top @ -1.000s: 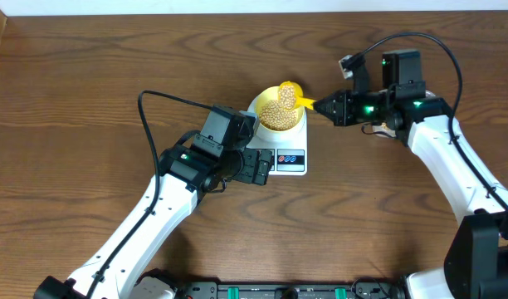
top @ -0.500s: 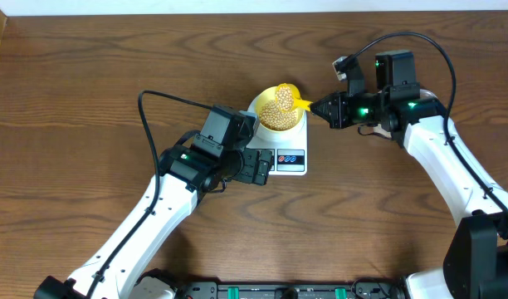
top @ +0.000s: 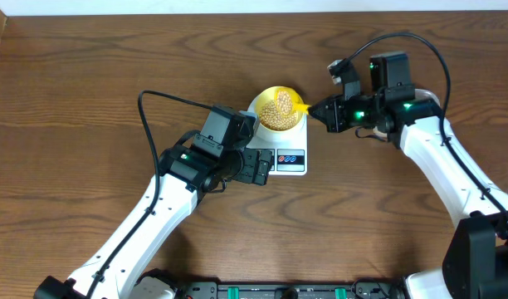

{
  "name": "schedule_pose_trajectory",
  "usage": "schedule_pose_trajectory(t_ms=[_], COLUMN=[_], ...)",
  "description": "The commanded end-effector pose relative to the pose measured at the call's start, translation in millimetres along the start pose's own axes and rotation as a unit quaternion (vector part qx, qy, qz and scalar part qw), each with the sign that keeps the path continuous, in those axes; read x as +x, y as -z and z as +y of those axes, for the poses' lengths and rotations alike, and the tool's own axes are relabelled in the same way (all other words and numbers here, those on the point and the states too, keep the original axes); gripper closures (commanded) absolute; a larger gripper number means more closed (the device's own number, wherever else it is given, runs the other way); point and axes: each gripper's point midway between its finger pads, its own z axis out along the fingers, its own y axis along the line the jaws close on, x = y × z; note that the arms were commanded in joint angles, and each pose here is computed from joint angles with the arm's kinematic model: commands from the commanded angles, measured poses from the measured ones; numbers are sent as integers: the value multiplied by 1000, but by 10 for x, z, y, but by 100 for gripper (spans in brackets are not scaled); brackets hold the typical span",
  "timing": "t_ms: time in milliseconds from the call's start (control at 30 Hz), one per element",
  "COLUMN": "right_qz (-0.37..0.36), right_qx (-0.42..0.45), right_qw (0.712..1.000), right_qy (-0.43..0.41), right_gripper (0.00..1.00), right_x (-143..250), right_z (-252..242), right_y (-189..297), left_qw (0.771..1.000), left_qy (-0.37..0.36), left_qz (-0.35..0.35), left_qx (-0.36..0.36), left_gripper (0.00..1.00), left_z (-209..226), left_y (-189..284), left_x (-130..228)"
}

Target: Scoop item into bowl and weigh 50g on scale

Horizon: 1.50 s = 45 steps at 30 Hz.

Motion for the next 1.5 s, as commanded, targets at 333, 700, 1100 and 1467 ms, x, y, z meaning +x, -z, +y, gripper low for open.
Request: schedule_pose_trajectory(t_ms=[333, 700, 1100, 1467], right_qz=[-49, -46, -37, -33], right_qx=[43, 43, 52, 75], right_qw=[996, 996, 992, 989], right_qy=[68, 68, 106, 120], right_gripper=[99, 99, 99, 99], right_x=[-268, -251, -220, -210], right_z=[111, 109, 170, 164], right_y=[291, 290, 222, 177], left_qw=[1000, 1000, 1000, 1000], left_qy=[-3, -3, -3, -3], left_qz=[-1, -1, -1, -1], left_qx=[6, 6, 6, 6], left_gripper=[6, 6, 6, 6], left_z=[-17, -17, -17, -17], left_y=[20, 20, 20, 20], left_x=[16, 17, 16, 16])
